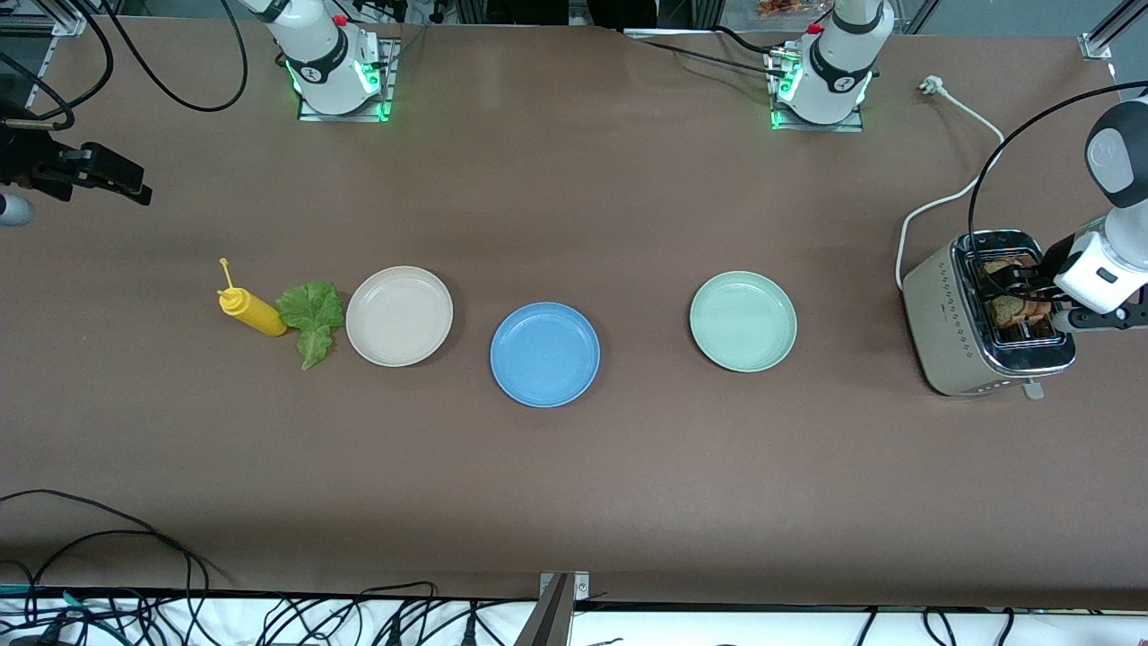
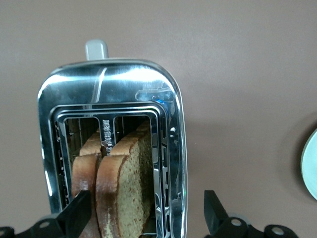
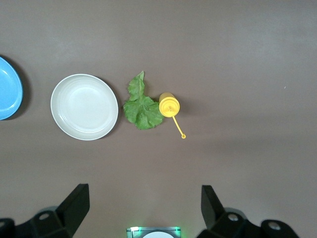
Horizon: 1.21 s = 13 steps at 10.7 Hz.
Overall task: Make sandwich in blue plate with both arms
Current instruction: 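Close the left gripper on the outer bread slice in the toaster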
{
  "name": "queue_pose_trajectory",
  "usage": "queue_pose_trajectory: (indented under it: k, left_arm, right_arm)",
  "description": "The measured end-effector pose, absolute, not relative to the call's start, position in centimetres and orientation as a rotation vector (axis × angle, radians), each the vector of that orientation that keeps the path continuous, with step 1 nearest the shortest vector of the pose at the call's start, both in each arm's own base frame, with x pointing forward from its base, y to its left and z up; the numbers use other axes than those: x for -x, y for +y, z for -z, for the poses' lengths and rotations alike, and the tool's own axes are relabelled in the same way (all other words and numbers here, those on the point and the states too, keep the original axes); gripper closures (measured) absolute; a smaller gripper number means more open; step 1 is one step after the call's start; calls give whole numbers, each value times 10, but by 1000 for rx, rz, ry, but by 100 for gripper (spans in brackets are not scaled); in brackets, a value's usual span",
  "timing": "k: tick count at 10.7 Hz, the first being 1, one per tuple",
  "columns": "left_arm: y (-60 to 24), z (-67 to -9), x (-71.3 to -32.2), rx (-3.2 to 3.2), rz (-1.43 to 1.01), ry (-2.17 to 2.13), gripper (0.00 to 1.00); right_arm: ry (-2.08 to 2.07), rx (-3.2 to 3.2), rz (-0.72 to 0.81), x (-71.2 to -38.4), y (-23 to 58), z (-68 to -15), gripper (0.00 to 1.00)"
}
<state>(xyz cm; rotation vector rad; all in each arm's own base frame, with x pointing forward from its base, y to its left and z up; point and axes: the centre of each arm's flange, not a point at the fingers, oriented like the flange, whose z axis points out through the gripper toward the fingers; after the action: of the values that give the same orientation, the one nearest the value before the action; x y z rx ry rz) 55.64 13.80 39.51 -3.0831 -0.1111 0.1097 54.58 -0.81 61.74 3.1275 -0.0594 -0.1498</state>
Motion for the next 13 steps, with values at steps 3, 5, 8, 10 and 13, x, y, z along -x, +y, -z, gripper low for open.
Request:
queue_pose_trajectory:
  k: [3,5,8,10,13]
  left_arm:
    - [137,-388,-553,3085,-132,-111,0]
    - [137,-384,-551,3086,-146,-110,0]
    - [137,-381,-550,3087,-155,-108,0]
    - [142,-381,-550,3089,-136,-65,0]
    - [162,-381,-546,3092,-125,-12,0]
  right_arm:
    - [-58,-3128,151,-546,-8,-617,0]
    - [-58,-3128,151,-546,-8,-617,0]
    - [-58,-3128,151,-546,-8,-617,0]
    - [-58,-3128,152,-546,-8,-617,0]
    - [-58,-3128,152,-546,-8,-617,0]
